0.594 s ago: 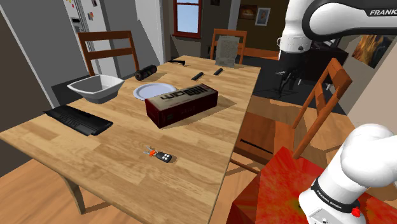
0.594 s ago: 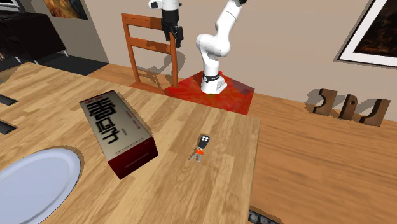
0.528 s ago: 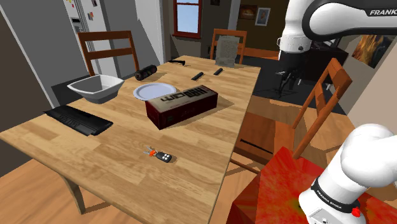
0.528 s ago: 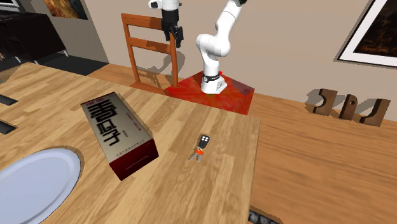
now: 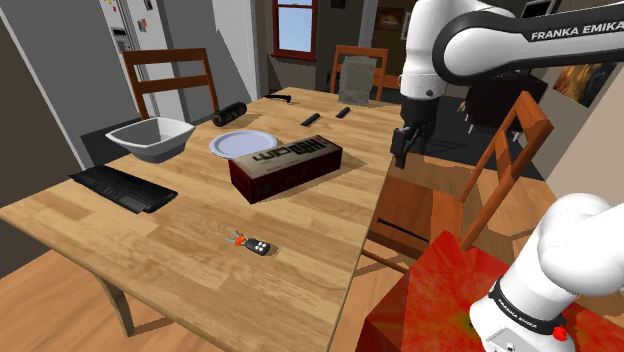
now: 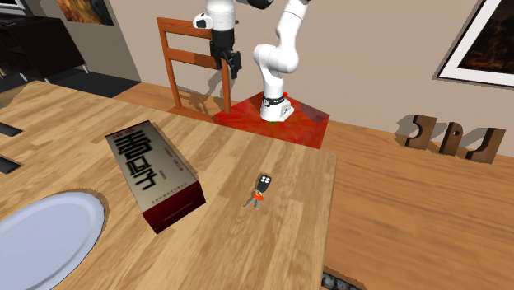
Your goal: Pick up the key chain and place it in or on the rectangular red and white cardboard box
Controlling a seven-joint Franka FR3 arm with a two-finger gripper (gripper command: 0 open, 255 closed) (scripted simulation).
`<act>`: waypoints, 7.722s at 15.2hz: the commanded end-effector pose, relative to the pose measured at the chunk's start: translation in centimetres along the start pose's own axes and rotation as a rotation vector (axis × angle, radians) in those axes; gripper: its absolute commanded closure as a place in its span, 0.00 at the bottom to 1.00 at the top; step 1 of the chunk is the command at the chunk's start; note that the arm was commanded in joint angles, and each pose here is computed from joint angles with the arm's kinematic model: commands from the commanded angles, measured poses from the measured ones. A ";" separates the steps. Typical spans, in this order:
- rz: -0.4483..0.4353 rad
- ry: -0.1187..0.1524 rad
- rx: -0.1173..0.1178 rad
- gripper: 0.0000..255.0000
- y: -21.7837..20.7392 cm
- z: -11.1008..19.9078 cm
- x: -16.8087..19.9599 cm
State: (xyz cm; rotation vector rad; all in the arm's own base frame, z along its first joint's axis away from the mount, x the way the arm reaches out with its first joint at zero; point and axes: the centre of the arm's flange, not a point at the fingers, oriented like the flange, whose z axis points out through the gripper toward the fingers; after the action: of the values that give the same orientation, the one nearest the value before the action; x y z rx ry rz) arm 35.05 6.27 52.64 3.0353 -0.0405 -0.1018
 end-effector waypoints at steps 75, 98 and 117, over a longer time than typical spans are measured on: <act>-0.206 0.035 0.082 1.00 -36.9 5.6 18.0; -0.206 0.035 0.082 1.00 -28.4 -2.4 22.7; -0.206 0.035 0.082 1.00 -7.8 -1.5 37.0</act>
State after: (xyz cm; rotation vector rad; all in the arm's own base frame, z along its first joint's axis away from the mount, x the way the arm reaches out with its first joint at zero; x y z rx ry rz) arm 71.59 14.63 50.92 3.1135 0.2795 -0.0607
